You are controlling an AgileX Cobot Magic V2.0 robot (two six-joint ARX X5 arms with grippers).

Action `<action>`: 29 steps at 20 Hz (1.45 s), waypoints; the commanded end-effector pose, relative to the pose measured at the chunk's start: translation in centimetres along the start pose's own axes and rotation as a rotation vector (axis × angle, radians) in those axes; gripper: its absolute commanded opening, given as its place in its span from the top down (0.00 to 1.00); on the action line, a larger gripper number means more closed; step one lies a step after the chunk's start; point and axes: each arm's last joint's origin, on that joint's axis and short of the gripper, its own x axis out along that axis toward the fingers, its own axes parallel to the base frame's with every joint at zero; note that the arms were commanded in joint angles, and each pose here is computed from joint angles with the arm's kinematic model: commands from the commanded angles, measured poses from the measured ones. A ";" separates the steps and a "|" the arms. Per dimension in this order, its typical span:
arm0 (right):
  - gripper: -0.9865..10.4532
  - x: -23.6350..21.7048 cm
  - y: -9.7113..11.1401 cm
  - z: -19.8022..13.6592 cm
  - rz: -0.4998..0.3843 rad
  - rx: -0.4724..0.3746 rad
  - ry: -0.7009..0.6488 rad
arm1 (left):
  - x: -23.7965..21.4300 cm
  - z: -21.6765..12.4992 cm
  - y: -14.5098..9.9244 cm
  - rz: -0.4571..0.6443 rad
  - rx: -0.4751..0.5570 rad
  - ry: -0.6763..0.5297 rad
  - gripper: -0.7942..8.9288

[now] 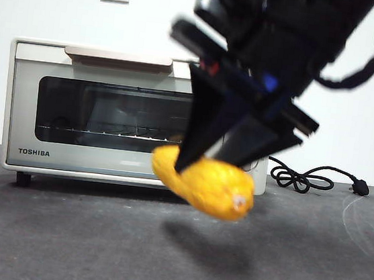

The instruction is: Take the corn from the table,put the corn in the oven

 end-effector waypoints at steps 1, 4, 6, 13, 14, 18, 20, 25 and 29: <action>0.92 -1.5 1.2 0.1 0.018 -0.004 -0.056 | 1.6 0.1 0.6 -0.013 -0.006 0.014 0.92; 0.92 -3.9 2.2 0.0 0.046 -0.021 -0.130 | 3.8 0.3 1.2 -0.046 0.010 0.013 0.92; 0.92 -5.6 2.4 -0.1 0.030 -0.023 -0.170 | 5.2 0.5 1.4 -0.046 0.033 -0.011 0.92; 0.92 -10.0 2.5 -0.3 -0.049 -0.020 -0.241 | 8.9 0.7 1.0 0.007 0.090 -0.053 0.92; 0.92 -10.4 2.5 -0.2 -0.049 -0.024 -0.247 | 9.4 0.9 1.0 0.012 0.105 -0.045 0.92; 0.92 -11.4 2.7 0.1 -0.054 -0.030 -0.260 | 11.5 2.2 0.7 -0.002 0.128 -0.004 0.92; 0.92 -11.6 2.8 0.2 -0.055 -0.037 -0.259 | 12.1 2.7 0.4 0.002 0.166 0.046 0.92; 0.92 -11.9 2.8 0.4 -0.069 -0.048 -0.268 | 12.1 2.3 0.0 0.084 0.237 0.185 0.92; 0.92 -11.9 2.8 0.4 -0.070 -0.051 -0.268 | 12.3 1.5 0.5 0.139 0.279 0.257 0.92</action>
